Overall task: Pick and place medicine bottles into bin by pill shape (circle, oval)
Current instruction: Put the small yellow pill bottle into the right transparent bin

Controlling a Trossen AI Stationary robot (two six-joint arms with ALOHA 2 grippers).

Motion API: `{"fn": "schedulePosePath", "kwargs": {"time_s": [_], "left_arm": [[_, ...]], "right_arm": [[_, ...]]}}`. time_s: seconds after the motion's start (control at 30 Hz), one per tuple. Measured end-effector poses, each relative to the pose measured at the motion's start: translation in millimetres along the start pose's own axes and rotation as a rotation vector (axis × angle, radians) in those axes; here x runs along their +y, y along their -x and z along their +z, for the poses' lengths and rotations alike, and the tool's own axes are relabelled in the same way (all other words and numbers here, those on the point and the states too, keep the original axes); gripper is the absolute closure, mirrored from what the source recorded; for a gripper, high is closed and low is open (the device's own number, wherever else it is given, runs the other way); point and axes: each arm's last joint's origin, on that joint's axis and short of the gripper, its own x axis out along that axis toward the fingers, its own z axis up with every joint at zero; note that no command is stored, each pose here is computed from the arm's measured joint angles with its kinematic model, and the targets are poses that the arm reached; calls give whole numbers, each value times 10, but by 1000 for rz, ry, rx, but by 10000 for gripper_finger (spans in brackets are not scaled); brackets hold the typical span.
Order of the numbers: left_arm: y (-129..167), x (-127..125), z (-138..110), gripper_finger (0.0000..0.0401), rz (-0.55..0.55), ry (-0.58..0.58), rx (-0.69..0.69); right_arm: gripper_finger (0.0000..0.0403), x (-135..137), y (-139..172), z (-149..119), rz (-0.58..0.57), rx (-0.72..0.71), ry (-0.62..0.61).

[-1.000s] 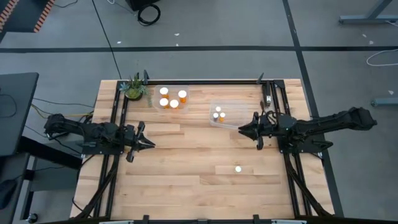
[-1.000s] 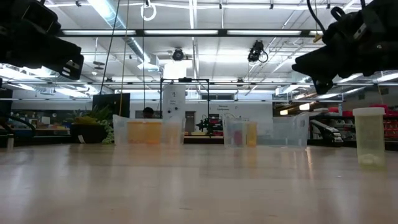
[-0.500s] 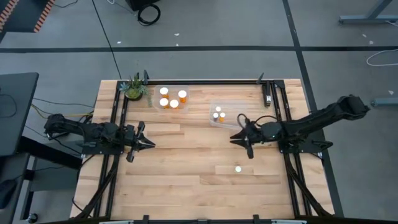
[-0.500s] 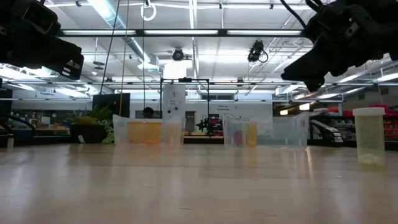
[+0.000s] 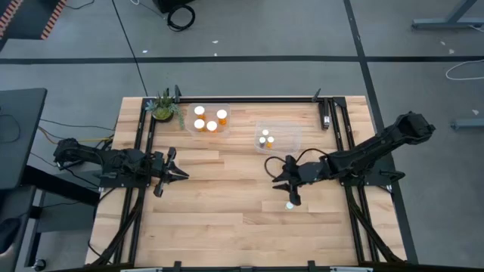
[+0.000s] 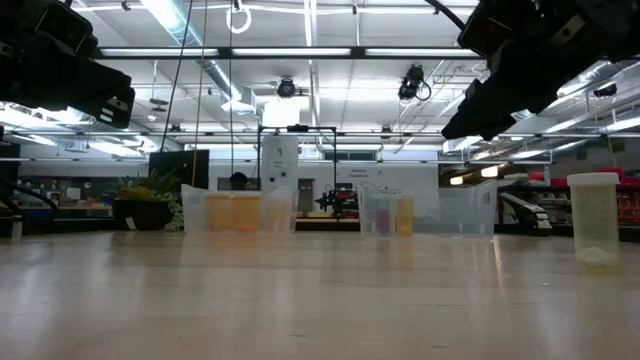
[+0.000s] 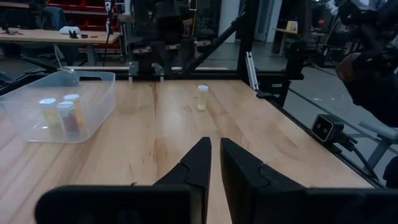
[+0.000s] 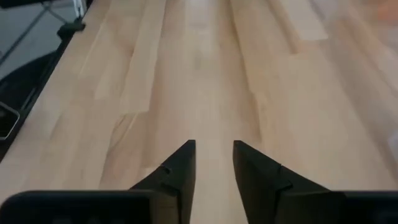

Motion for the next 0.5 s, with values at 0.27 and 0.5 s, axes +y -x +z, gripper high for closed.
{"fn": "schedulePosePath", "kwargs": {"time_s": [0.27,0.5], "left_arm": [[0,0,0,366,0,0,0],[0,0,-1,358,0,0,0]], "right_arm": [[228,267,-116,197,-65,144,28],[209,491,-239,245,-39,184,70]]}}
